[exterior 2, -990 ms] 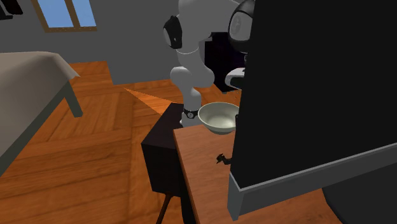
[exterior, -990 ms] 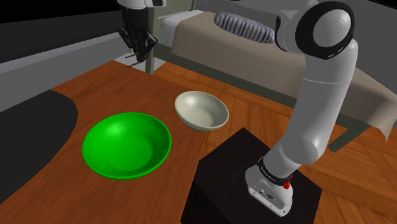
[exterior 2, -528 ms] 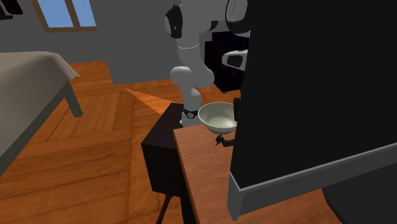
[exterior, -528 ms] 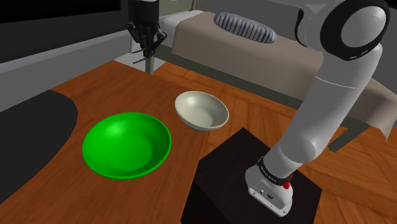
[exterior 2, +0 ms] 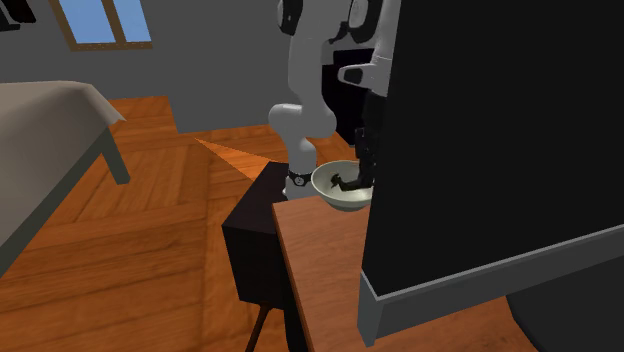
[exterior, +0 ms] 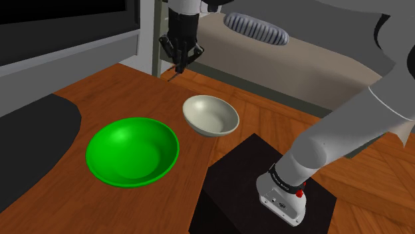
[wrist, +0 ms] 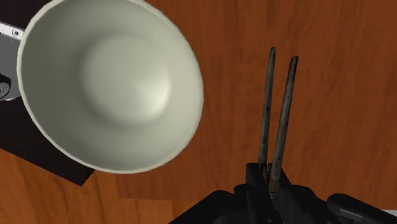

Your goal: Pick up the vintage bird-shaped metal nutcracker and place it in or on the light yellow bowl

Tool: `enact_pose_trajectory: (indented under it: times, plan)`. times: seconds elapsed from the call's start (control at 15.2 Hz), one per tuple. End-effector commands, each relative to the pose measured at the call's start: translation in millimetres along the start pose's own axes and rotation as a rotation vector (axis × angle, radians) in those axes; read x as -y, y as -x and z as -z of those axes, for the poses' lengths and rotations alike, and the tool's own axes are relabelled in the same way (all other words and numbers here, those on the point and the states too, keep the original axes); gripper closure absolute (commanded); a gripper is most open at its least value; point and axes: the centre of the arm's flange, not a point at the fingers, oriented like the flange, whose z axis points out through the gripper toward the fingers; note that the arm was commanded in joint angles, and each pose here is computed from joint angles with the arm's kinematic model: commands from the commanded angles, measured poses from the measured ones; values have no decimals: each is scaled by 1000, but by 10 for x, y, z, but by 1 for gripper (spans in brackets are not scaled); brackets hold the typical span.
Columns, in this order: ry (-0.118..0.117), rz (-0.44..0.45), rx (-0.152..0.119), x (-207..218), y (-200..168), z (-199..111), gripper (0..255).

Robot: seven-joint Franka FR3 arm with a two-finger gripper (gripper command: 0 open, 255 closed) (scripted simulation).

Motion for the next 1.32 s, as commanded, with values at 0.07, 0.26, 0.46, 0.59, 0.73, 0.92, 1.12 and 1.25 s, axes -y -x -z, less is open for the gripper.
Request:
enact_pose_trajectory:
  times: [0.07,0.26,0.46,0.59,0.73,0.92,1.12,1.25]
  plan:
    - [-1,-2,2,-411,54,-14,255]
    - [-1,-2,2,-799,130,-9,255]
    - [-1,-2,2,-1188,207,-5,255]
    - [-1,-2,2,-1435,255,-2,255]
    - [-1,-2,2,-1433,271,-106,255]
    - [-1,-2,2,-1431,296,-263,255]
    - [-1,-2,2,-1428,320,-419,255]
    - [-1,-2,2,-1426,336,-523,255]
